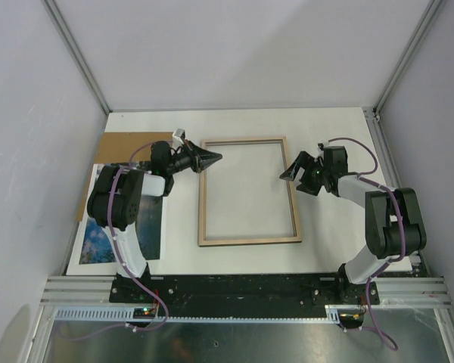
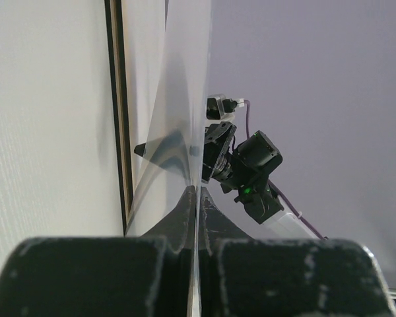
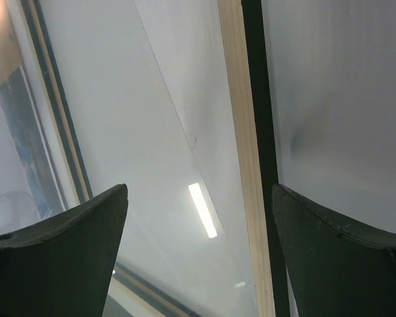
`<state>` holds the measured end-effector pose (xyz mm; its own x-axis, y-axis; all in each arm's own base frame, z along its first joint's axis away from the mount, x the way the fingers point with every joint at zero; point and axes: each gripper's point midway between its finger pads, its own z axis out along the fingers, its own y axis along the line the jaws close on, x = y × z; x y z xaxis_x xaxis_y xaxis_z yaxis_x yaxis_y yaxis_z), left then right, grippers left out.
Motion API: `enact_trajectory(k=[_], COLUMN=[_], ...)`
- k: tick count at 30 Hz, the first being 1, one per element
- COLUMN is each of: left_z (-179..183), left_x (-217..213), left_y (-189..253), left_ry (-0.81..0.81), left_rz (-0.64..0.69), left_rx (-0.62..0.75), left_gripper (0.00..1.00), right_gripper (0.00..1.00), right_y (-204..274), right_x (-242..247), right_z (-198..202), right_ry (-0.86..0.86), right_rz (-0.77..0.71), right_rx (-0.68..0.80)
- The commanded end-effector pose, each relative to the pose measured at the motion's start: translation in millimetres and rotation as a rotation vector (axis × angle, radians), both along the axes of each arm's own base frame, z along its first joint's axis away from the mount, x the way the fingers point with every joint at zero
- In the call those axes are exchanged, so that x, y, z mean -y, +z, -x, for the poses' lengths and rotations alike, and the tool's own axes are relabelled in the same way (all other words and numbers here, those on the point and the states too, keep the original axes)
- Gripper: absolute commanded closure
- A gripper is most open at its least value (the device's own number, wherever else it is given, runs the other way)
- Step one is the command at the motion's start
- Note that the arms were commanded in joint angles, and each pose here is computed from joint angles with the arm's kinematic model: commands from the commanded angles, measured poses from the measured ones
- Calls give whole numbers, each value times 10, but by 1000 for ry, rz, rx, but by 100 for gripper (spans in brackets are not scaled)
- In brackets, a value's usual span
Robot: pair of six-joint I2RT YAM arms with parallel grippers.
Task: Put the photo into the frame
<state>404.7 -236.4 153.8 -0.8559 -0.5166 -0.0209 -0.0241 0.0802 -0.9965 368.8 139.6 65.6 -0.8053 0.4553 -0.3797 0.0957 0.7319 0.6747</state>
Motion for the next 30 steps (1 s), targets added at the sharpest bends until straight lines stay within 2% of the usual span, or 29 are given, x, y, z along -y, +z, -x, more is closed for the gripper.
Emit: enact_trajectory(k=[1,30], left_z=[-36,80], left_x=[-4,-58], left_y=[176,179], left_ry=[3,6], left_rz=[40,59], left_rx=[50,30], left_gripper=[100,100], right_gripper=[5,1], right_y=[214,275], right_x=[-7,42], right_z=[-77,-76], right_ry=[0,-11], right_rz=[-17,-7], right_rx=[79,92])
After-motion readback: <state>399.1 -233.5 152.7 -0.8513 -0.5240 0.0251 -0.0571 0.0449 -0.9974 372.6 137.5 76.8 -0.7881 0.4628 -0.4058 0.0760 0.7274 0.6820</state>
